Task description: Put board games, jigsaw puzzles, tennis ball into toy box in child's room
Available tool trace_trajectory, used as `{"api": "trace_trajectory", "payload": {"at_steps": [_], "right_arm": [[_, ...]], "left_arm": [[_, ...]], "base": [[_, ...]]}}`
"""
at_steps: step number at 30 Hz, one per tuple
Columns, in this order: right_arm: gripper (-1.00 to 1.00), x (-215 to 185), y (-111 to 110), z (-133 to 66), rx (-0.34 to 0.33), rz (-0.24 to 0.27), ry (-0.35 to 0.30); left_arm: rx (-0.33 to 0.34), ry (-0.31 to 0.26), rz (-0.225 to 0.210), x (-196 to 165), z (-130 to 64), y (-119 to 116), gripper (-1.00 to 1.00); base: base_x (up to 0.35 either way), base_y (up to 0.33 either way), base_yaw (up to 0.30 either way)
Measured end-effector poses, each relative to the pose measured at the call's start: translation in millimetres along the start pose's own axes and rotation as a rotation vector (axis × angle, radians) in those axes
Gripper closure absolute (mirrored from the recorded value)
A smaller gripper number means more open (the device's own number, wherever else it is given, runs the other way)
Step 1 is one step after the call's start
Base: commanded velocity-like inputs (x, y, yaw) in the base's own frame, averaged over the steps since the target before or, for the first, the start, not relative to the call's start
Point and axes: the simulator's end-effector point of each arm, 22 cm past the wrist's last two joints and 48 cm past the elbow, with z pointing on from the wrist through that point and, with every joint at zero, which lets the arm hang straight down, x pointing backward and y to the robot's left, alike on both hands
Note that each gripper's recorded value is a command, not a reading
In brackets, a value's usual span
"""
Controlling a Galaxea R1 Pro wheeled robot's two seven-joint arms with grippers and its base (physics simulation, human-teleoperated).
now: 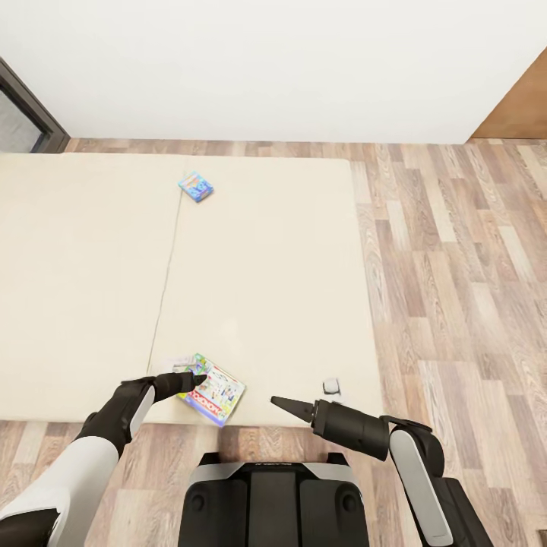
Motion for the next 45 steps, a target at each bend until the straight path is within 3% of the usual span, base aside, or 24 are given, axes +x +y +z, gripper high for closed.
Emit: {"api": "trace_trajectory", "payload": {"at_steps": [45], "right_arm": [[-1.00,0.0,0.6,0.8,-0.001,-0.002,-0.001]], "left_arm": [[-0.011,0.006,0.000,1.2,-0.6,3.9,-1.00]], "base": [[-0.006,-0.039,0.000]]}}
